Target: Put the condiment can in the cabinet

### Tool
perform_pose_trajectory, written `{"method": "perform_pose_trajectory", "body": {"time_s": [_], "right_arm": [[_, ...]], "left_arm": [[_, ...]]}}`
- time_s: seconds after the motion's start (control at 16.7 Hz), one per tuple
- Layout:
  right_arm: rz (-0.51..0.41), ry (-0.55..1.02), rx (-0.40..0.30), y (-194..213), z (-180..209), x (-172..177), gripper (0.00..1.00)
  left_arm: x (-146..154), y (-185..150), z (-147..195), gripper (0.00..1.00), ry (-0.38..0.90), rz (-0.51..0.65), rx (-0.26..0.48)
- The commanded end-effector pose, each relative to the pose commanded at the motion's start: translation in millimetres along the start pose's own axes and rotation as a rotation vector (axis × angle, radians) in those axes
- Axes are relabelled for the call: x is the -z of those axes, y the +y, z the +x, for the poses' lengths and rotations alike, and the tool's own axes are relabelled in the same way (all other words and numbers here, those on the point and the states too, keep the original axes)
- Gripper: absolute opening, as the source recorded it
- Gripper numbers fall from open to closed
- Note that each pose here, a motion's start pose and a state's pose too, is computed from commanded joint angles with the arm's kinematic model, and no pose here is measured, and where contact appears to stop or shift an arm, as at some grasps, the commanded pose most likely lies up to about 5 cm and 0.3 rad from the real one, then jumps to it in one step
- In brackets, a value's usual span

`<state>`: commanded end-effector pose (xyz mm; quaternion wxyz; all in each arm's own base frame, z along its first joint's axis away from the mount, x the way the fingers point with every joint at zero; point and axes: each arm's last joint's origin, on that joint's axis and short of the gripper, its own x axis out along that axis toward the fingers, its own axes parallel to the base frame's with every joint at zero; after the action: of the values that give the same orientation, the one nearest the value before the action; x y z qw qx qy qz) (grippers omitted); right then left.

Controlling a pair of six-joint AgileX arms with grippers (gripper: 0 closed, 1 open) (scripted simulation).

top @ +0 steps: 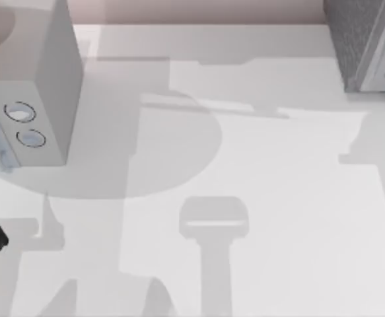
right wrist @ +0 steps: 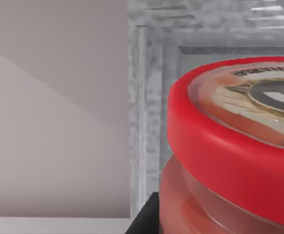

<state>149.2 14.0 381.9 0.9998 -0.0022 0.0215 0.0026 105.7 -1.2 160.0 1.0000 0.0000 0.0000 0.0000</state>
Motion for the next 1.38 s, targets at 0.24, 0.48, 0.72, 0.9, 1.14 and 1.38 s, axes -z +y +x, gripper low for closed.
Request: {"method": "perform_pose_trajectory", "body": {"time_s": [0.24, 0.48, 0.72, 0.9, 1.14, 1.38], "right_arm": [[-0.004, -0.013, 0.001, 11, 35, -77, 0.0], [0.0, -0.034, 0.001, 23, 67, -128, 0.0], [0.005, -0.04, 0.0, 31, 88, -150, 0.0], [0.006, -0.04, -0.001, 33, 91, -152, 0.0], [0.008, -0.041, 0.001, 32, 91, -152, 0.0], [0.01, -0.052, -0.002, 33, 123, -158, 0.0]], "left_arm": [[0, 0, 0, 1.0, 0.0, 0.0, 0.0], [0, 0, 0, 1.0, 0.0, 0.0, 0.0], [0, 0, 0, 1.0, 0.0, 0.0, 0.0], [0, 0, 0, 1.0, 0.0, 0.0, 0.0], [0, 0, 0, 1.0, 0.0, 0.0, 0.0], [0, 0, 0, 1.0, 0.0, 0.0, 0.0]]}}
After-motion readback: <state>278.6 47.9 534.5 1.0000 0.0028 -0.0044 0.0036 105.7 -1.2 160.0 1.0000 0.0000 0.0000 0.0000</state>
